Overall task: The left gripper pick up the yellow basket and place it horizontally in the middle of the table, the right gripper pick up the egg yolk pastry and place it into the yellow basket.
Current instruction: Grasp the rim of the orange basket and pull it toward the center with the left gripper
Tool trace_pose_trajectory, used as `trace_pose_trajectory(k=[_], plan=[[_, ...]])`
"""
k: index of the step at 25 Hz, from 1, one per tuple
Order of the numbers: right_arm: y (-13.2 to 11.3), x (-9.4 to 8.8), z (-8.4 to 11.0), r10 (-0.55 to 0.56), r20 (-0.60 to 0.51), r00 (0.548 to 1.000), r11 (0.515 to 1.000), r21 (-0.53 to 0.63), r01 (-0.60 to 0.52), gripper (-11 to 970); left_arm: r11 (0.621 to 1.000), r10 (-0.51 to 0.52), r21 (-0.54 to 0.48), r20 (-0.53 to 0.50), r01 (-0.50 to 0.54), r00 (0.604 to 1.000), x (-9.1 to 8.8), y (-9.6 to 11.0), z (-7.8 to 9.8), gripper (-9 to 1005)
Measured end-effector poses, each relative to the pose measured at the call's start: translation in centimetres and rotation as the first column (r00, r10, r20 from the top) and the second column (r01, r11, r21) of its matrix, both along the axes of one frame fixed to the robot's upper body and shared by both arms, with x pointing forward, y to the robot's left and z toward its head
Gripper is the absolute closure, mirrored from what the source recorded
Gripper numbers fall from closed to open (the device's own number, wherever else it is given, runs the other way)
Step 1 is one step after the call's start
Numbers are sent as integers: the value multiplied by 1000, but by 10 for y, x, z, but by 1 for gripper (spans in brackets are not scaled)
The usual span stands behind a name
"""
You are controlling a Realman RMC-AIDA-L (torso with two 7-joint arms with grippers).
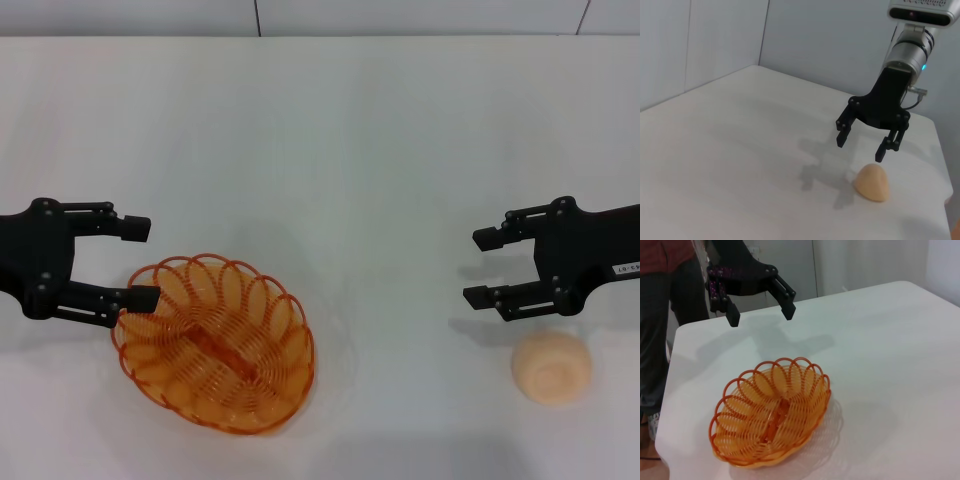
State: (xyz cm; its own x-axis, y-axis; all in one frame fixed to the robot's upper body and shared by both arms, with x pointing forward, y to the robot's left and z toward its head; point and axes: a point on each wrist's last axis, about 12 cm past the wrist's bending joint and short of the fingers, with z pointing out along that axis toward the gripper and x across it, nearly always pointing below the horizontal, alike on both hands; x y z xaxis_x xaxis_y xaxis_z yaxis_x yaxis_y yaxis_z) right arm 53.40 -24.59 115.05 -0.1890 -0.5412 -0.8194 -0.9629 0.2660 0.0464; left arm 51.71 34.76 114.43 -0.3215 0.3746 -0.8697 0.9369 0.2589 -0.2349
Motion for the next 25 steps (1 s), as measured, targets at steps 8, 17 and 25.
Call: trace_pose_trajectory(k=[8, 17, 25], plan=[[0, 0, 0, 0, 0, 1000, 1000, 1, 0, 282, 1000, 0, -1, -5, 0, 1000, 2, -1, 2, 113], [0, 1, 0, -7, 8, 1000, 1000, 3, 7, 283, 998, 64, 27, -89, -62, 994, 11, 0, 11, 119], [2, 3, 2, 1, 18, 1000, 1000, 5, -1, 284, 974, 210, 139, -265, -178, 941, 24, 0, 18, 124]])
